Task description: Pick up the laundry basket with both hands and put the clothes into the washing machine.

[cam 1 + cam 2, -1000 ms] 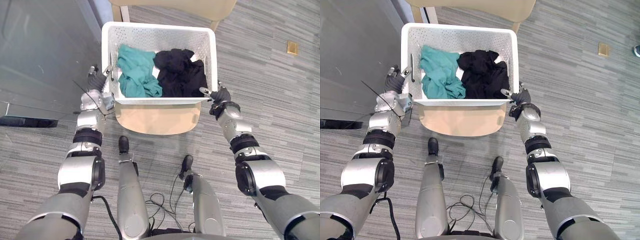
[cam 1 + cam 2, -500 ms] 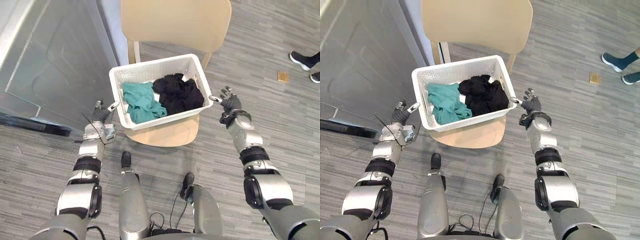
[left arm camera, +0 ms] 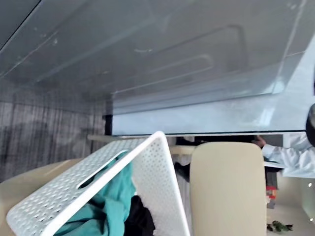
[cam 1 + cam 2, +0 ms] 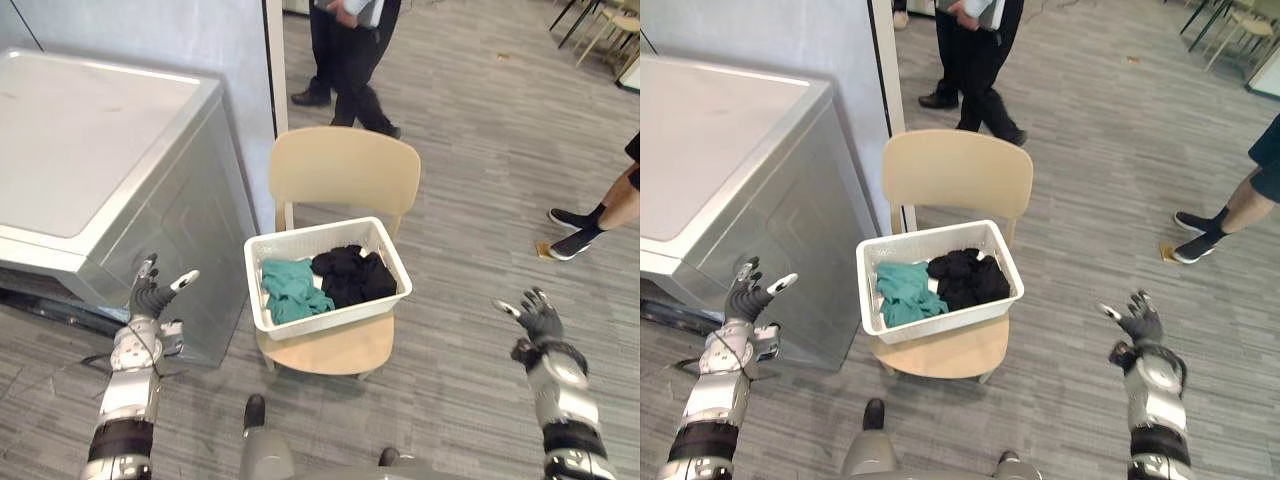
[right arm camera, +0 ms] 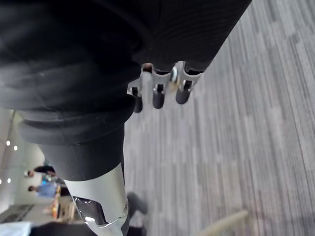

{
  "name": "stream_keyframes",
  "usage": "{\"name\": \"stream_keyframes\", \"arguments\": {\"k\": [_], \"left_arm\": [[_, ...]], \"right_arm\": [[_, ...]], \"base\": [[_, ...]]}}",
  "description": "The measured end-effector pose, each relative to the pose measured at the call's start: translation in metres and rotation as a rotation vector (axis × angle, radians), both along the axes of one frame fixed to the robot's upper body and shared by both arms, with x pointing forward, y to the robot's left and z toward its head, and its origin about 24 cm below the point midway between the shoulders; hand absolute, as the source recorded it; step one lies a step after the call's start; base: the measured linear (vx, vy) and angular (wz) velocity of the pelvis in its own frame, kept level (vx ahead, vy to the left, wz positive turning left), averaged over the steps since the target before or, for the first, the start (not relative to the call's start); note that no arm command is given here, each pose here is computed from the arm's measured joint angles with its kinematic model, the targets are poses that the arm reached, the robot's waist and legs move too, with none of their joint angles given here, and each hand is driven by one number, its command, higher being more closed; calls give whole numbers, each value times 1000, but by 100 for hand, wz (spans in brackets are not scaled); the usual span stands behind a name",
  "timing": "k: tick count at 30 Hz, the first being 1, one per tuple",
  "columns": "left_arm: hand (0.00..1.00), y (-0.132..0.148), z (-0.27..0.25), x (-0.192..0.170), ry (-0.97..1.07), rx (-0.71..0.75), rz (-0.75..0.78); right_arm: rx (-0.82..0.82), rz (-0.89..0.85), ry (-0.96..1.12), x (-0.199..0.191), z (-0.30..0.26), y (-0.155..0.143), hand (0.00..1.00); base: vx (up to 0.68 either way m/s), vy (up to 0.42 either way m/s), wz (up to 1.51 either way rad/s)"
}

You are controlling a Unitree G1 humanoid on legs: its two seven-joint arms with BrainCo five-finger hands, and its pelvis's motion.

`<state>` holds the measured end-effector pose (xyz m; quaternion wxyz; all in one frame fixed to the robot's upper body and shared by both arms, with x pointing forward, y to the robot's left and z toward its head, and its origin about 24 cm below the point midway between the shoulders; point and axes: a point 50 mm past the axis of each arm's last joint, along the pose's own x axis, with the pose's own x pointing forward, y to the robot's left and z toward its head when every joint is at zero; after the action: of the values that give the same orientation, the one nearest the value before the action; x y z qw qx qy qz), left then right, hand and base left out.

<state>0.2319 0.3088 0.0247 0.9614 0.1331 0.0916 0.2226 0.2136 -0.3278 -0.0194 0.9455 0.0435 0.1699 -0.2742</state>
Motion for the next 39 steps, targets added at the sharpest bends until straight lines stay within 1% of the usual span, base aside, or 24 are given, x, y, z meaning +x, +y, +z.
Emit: {"name": "stream_keyframes", "arguments": {"k": [2, 6, 8, 10, 12, 13, 15, 18, 19, 22, 24, 26, 28, 29, 30, 32, 34, 36, 39], "left_arm": [[0, -4, -24, -27, 55, -57, 70], [0, -26, -79, -73, 235, -199, 164], [0, -46, -120, -110, 401, -319, 221], [0, -58, -143, -134, 511, -405, 269], [0, -75, -174, -179, 694, -535, 364], [0, -79, -179, -190, 736, -564, 389], [0, -91, -193, -230, 875, -661, 502], [0, -93, -195, -248, 918, -713, 581], [0, -88, -194, -239, 903, -710, 530], [0, -90, -195, -232, 893, -713, 510], [0, -90, -195, -225, 888, -699, 478], [0, -82, -191, -200, 771, -717, 486], [0, -83, -190, -194, 745, -732, 490], [0, -87, -191, -193, 762, -729, 475], [0, -90, -191, -191, 773, -723, 454], [0, -101, -194, -202, 806, -755, 476], [0, -101, -195, -213, 824, -758, 509], [0, -102, -197, -214, 841, -765, 508], [0, -101, -196, -207, 840, -757, 482]], "right_arm": [[53, -96, 40, -31, -20, -3, 0], [135, -169, 136, -71, -51, 11, 0], [219, -205, 236, -99, -77, 30, 0], [288, -229, 316, -118, -96, 45, 0], [415, -274, 462, -148, -125, 73, 0], [449, -290, 499, -156, -131, 80, 0], [579, -355, 621, -187, -149, 106, 0], [685, -469, 700, -217, -156, 121, 0], [665, -405, 776, -228, -157, 121, 0], [649, -375, 779, -223, -157, 120, 0], [616, -295, 794, -214, -157, 121, 0], [487, -88, 822, -184, -154, 110, 0], [426, -3, 803, -160, -151, 107, 0], [389, 34, 767, -142, -148, 103, 0], [374, 52, 754, -135, -146, 101, 0], [354, 66, 704, -115, -141, 98, 0], [355, 82, 652, -96, -137, 103, 0], [394, 52, 635, -96, -138, 108, 0], [438, -36, 638, -107, -141, 107, 0]], "base": [[82, -19, -3], [36, -18, -7], [0, 0, 0], [0, 0, 0], [-10, -1, -2], [-33, 1, -11], [-46, 4, -16], [-47, 7, -15], [-51, 0, 3], [-17, -16, 17], [-34, -65, 54], [-76, -118, 130], [-180, -156, 126], [-264, -183, 184], [-220, -122, 172], [-193, -109, 95], [-220, -113, 70], [-136, -32, 79], [-77, 32, 120]]}}
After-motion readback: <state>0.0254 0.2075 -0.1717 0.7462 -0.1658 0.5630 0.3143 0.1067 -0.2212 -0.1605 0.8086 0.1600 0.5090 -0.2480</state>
